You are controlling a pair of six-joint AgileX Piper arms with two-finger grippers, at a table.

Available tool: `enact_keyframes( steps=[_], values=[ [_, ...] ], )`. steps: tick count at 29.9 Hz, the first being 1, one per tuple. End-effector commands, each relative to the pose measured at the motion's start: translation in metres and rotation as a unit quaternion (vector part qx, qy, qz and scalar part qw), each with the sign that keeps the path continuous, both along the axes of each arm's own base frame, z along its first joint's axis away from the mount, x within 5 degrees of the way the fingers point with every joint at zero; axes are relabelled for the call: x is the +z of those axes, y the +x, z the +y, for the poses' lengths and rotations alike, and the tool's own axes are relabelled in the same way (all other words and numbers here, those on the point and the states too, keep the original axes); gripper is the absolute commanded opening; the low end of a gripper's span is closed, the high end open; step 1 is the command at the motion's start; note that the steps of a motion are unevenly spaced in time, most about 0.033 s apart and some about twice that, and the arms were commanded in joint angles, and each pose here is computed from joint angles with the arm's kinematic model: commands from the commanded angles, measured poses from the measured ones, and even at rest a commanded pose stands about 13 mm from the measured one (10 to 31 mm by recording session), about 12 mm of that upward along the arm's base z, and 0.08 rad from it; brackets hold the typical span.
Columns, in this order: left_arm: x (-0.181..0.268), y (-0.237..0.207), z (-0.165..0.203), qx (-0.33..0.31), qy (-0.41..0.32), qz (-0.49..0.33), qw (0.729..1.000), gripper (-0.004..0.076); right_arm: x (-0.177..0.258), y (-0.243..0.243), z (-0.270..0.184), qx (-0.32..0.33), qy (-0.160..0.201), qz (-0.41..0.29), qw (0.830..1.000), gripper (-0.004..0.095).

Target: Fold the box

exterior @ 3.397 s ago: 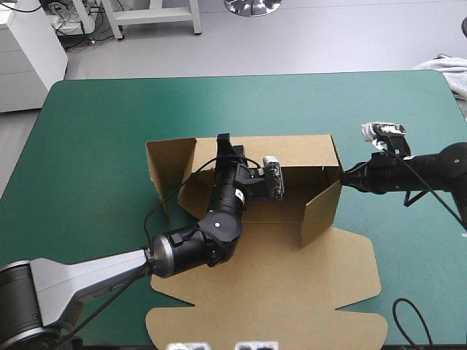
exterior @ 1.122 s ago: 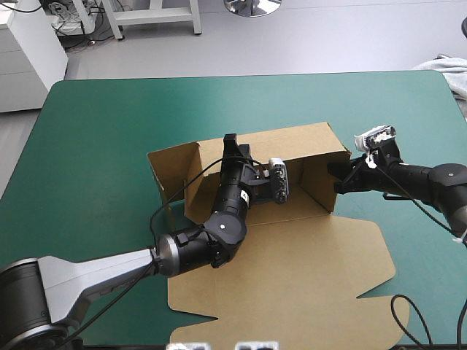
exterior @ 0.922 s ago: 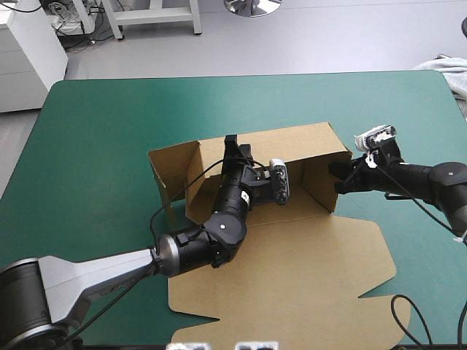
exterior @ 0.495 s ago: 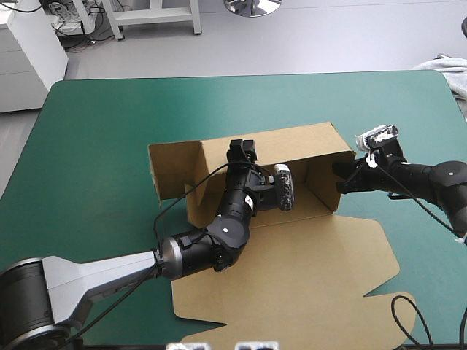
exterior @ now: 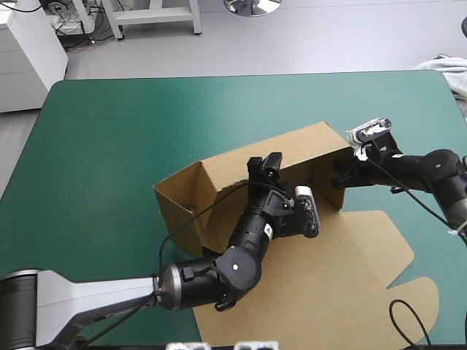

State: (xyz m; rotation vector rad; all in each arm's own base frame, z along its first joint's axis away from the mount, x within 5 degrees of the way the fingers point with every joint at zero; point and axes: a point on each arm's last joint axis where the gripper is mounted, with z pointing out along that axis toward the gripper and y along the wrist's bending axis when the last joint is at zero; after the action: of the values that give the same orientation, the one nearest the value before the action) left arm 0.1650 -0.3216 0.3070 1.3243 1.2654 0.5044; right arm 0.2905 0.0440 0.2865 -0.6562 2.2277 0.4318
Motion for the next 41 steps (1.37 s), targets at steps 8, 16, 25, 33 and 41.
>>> enact_keyframes(
  steps=[8,16,25,33,41],
  values=[
    [0.062,-0.057,0.008,-0.065,-0.088,-0.045,0.993,0.0454,0.013,0.006,0.005,-0.039,-0.003,-0.013,0.999,0.0002],
    [0.084,-0.066,0.022,-0.081,-0.134,-0.043,0.987,-0.0005,0.01,0.006,0.001,-0.056,-0.019,-0.002,0.998,0.0001],
    [0.138,-0.026,0.059,-0.022,-0.251,-0.031,0.967,-0.0005,0.013,0.0,0.002,-0.063,-0.004,0.019,0.998,0.0002],
    [0.189,0.017,0.134,0.054,-0.391,0.013,0.919,-0.0005,0.046,-0.002,0.003,-0.066,-0.007,0.042,0.997,0.0002],
    [0.189,0.045,0.204,0.177,-0.406,0.048,0.895,-0.0005,0.085,0.002,0.036,-0.061,-0.019,0.073,0.995,0.0002]
  ],
)
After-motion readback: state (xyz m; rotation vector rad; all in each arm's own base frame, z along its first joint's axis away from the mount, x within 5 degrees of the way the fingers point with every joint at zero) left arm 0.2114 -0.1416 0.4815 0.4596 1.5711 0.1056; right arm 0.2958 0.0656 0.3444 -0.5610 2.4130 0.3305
